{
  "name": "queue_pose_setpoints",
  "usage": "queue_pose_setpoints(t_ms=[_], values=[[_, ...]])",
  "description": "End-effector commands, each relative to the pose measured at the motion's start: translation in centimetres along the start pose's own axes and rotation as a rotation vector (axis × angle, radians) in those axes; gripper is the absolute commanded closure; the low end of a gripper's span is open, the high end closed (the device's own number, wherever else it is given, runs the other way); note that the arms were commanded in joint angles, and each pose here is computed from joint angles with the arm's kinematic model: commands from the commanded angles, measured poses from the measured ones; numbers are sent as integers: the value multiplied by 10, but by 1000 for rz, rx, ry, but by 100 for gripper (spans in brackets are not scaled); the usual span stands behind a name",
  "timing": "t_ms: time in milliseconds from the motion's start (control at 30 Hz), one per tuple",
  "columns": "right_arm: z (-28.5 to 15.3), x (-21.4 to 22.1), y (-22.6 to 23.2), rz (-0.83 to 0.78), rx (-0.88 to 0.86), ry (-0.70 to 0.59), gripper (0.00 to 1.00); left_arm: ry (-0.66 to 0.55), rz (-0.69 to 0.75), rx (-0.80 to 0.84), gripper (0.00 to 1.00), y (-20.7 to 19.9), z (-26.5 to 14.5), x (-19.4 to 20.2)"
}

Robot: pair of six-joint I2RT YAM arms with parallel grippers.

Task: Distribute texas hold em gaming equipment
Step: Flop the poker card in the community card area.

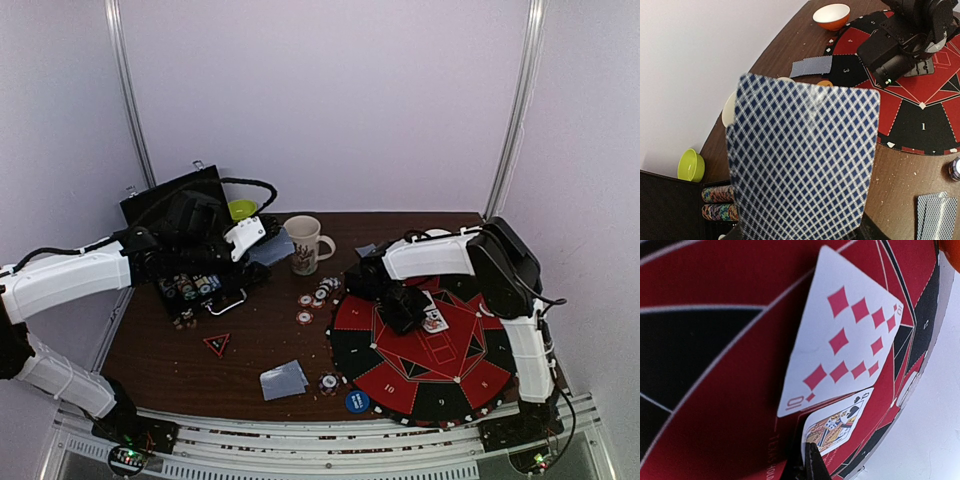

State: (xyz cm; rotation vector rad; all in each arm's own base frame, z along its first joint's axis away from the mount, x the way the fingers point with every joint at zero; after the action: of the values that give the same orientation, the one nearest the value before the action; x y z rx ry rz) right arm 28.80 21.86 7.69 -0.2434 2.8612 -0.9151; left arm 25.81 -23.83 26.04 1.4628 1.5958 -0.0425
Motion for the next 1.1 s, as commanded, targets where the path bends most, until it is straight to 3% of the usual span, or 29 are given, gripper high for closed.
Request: queue_pose_setpoints(t_ms=[0,600,700,900,1067], values=[[6,-14,21,28,-79,0,100,-48,13,-47,48,7,-6,-9],[6,-11,25,49,-145,74,100,-50,12,-48,48,7,-6,-9],[5,-13,21,58,-141,61,95,-52,12,-47,48,7,-6,-9],[-2,-19,27,58,-203,69,76,-50,14,-50,48,7,-7,-9],[-15,-17,32,66,-310,78,69,-50,13,-47,48,7,-6,-9]])
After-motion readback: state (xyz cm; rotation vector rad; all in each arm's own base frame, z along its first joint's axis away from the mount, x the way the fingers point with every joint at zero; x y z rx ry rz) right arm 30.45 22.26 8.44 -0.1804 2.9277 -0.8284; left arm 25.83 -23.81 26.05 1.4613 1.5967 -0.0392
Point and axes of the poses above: each gripper's point midway between its finger pads, its own z axis out along the fingers, its own y axis along the line the jaws close on, x = y × z, the point moved 7 cm from there along -z, back along the fingers, and after that the axes turned 15 degrees about z, right-handed, at the moved point
